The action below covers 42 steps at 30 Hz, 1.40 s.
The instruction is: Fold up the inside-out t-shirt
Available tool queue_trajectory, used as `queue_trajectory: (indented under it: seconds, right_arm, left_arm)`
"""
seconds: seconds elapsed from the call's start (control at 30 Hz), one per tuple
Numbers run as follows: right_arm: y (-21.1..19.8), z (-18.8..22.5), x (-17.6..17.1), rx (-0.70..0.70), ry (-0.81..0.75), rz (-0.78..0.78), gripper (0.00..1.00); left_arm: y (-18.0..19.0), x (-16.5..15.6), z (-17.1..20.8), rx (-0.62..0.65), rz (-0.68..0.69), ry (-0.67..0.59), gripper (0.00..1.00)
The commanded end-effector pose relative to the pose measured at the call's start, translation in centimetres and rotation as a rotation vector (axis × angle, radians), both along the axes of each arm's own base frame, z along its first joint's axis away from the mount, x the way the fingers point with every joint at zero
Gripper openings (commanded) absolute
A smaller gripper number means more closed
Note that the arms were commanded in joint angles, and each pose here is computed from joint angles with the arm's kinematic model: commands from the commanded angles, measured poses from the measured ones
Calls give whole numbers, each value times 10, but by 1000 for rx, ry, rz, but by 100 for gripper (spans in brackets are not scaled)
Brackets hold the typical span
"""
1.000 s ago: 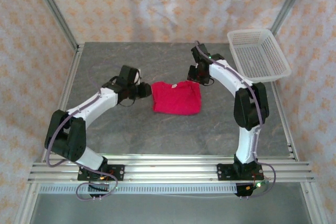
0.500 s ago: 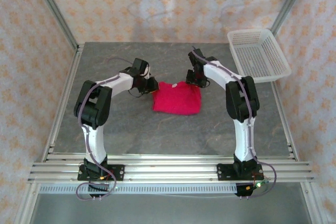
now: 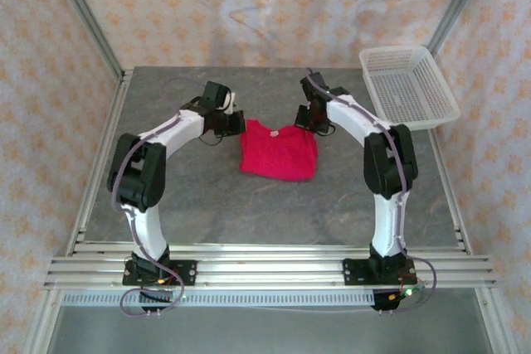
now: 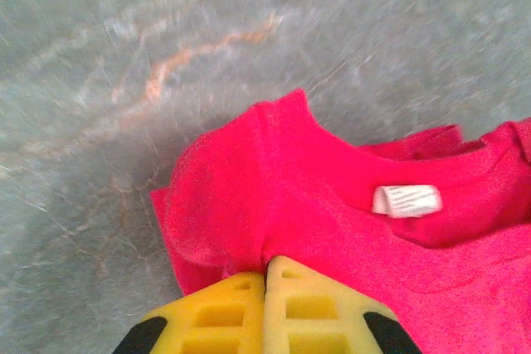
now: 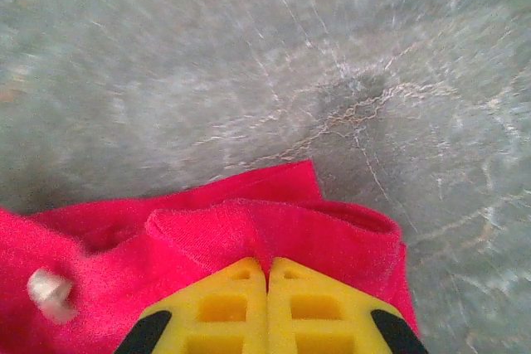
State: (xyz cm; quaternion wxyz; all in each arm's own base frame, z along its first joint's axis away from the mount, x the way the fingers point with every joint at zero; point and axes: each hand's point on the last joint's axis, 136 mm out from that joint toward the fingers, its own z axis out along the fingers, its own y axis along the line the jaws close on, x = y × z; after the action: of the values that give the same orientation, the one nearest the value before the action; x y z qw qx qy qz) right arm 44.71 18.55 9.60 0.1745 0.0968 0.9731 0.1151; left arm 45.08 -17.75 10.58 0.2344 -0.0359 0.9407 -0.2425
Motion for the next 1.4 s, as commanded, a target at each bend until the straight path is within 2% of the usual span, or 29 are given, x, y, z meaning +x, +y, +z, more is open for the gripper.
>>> queue_trajectory:
  seconds: [0.0, 0.23, 0.5, 0.53, 0.6, 0.63, 0.67, 0.7, 0.77, 0.83, 0.9, 0.97, 1.03, 1.17, 1.27, 1.37]
  right_arm:
    - [-6, 37, -1, 21, -86, -33, 2]
    - [-8, 14, -1, 0, -38, -50, 2]
    - [-14, -24, 10, -58, -11, -67, 3]
    - [-12, -28, 13, -58, -3, -65, 5]
    - [-8, -27, 15, -49, 20, -59, 16]
    - [-5, -23, 13, -37, 27, -58, 29]
    - [-4, -16, 11, -29, 26, -65, 40]
    - [-5, -10, 7, -27, 22, -79, 47]
    - [-10, 8, -4, -33, 2, -128, 53]
    - [-12, 23, -16, -13, -32, -185, 53]
    - [-5, 33, -26, 72, -68, -235, 49]
    - [6, 40, -32, 201, -96, -293, 37]
    - [18, 39, -34, 334, -93, -334, 31]
    - [49, 25, -26, 558, -44, -370, 27]
    - [50, -17, -29, 551, 49, -435, 27]
    - [40, -64, -43, 514, 134, -503, 27]
  left_arm:
    - [19, 1, 17, 50, 21, -76, 0]
    - [19, 8, 0, 43, 33, -55, 0]
    - [29, 29, -32, 128, 53, -24, 0]
    - [30, 31, -34, 129, 56, -19, 5]
    - [30, 32, -32, 127, 55, -15, 17]
    - [30, 32, -24, 118, 59, -26, 25]
    - [30, 30, -15, 112, 68, -39, 41]
    - [31, 27, -4, 113, 79, -53, 45]
    - [36, 17, 30, 137, 117, -101, 45]
    - [34, 3, 55, 134, 159, -142, 43]
    - [19, -10, 71, 50, 181, -179, 41]
    - [-7, -19, 76, -100, 187, -178, 41]
    - [-32, -22, 72, -228, 177, -158, 39]
    - [-63, -16, 40, -343, 173, -75, 37]
    - [-54, -13, 0, -315, 219, -2, 37]
    - [-23, -22, -43, -247, 292, 84, 38]
